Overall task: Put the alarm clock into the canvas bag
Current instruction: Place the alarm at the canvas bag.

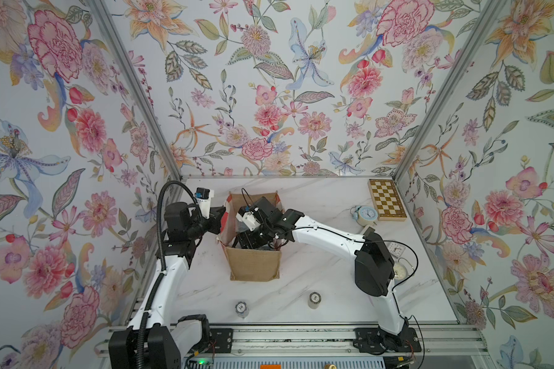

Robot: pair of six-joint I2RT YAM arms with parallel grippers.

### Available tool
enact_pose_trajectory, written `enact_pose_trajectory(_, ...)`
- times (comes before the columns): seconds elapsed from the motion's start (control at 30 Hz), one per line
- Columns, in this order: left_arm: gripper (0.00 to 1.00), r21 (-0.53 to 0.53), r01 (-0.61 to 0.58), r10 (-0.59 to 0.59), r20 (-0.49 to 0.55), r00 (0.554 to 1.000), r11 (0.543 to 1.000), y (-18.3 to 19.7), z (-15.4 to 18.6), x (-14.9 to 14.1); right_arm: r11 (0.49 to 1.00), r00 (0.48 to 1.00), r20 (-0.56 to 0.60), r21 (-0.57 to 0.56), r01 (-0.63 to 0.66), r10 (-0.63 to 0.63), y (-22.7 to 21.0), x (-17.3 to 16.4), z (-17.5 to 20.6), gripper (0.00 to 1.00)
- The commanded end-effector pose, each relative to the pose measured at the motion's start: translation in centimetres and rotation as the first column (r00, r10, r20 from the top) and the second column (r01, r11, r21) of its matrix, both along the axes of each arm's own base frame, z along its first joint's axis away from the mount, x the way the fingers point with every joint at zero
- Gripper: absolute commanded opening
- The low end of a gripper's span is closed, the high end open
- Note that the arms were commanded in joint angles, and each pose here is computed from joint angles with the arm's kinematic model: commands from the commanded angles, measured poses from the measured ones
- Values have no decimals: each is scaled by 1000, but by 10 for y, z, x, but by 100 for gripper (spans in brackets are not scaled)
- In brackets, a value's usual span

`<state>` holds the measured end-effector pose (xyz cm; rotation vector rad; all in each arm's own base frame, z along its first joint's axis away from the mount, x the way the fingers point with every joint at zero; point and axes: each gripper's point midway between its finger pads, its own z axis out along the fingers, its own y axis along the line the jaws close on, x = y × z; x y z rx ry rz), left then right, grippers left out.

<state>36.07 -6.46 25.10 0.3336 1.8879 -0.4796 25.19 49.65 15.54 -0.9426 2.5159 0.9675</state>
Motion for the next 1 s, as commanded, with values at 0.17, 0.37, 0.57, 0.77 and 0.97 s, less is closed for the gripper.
enact_pose_trajectory(0.17, 0, 23, -21, 18, 122, 992, 1000, 5, 31, 3, 901, 984, 63, -416, -126, 167, -46, -30, -63, 64)
enact_pose_trajectory(0.37, 0, 25, -26, 23, 121, 992, 999, 6, 30, 4, 817, 917, 171, -532, -223, 361, -44, -41, -65, 75)
enact_pose_trajectory(0.57, 0, 20, -25, 23, 113, 993, 999, 6, 29, 5, 791, 868, 221, -551, -265, 444, -44, -46, -43, 89)
enact_pose_trajectory(0.77, 0, 24, -28, 25, 114, 993, 999, 6, 29, 5, 851, 869, 213, -401, -340, 447, -24, -64, -3, 99)
enact_pose_trajectory(0.97, 0, 23, -28, 25, 110, 994, 999, 6, 27, 5, 887, 881, 239, -334, -319, 407, -17, -60, 24, 99)
